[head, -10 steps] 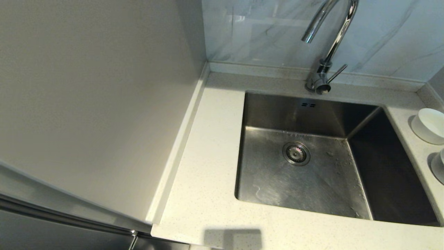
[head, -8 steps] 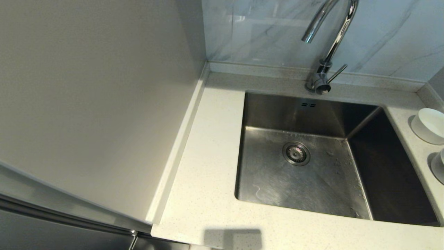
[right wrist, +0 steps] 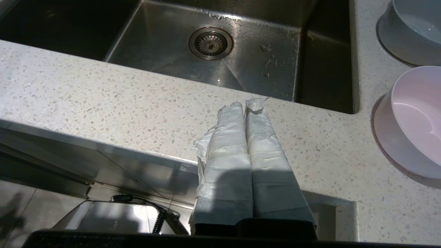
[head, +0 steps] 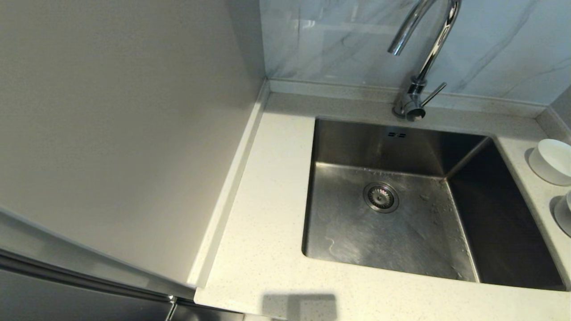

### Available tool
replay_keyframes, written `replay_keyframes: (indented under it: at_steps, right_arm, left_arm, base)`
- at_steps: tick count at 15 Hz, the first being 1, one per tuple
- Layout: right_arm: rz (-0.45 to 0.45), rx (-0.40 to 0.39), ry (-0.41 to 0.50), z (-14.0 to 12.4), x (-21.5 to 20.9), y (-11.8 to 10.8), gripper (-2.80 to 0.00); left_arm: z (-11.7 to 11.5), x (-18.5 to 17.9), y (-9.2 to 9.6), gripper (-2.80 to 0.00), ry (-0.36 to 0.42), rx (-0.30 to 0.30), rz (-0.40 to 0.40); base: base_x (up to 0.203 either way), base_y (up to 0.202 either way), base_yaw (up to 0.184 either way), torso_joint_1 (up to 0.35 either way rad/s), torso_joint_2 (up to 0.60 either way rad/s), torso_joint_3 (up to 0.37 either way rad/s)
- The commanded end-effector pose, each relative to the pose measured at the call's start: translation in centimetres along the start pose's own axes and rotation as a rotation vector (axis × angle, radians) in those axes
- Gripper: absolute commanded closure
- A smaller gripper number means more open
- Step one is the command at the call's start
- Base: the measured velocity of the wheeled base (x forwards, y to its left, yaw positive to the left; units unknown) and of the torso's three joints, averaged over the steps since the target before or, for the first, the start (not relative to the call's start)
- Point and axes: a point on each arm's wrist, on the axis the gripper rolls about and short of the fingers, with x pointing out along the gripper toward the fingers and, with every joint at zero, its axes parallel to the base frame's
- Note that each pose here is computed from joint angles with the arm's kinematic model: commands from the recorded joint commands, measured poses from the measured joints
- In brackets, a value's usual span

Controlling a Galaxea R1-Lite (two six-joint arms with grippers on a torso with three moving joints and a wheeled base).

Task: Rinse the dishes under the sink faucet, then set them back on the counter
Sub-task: Put a bowl into the sink

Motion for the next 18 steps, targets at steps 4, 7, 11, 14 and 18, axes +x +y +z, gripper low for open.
replay_keyframes:
  at_steps: [4, 7, 11, 14, 18]
  right_arm:
    - [0.027, -0.057, -0.056, 1.7, -0.5, 0.0, 0.00]
    - [0.065, -0.059, -0.033, 4.6, -1.3, 0.1, 0.00]
    - [0.033, -0.054, 0.139, 11.1, 2.1, -0.1, 0.00]
    - [0.002, -0.068, 0.175, 19.9, 8.5, -0.5, 0.00]
    - [-0.047, -0.135, 0.192, 30.3, 17.8, -1.6, 0.00]
  left_arm:
    - [0.0, 0.0, 0.0, 0.00, -0.003, -0.001, 0.001]
    - [0.0, 0.0, 0.0, 0.00, -0.003, -0.001, 0.001]
    - [0.0, 0.0, 0.0, 0.00, -0.003, -0.001, 0.001]
    - [0.0, 0.0, 0.0, 0.00, -0.003, -0.001, 0.001]
    - [0.0, 0.0, 0.0, 0.00, -0.003, -0.001, -0.001]
  base:
    - [0.000, 0.000, 0.000, 0.000, 0.00, 0.000]
    - [0.000, 0.000, 0.000, 0.000, 0.00, 0.000]
    - [0.000, 0.000, 0.000, 0.000, 0.00, 0.000]
    - [0.000, 0.000, 0.000, 0.000, 0.00, 0.000]
    - [0.000, 0.000, 0.000, 0.000, 0.00, 0.000]
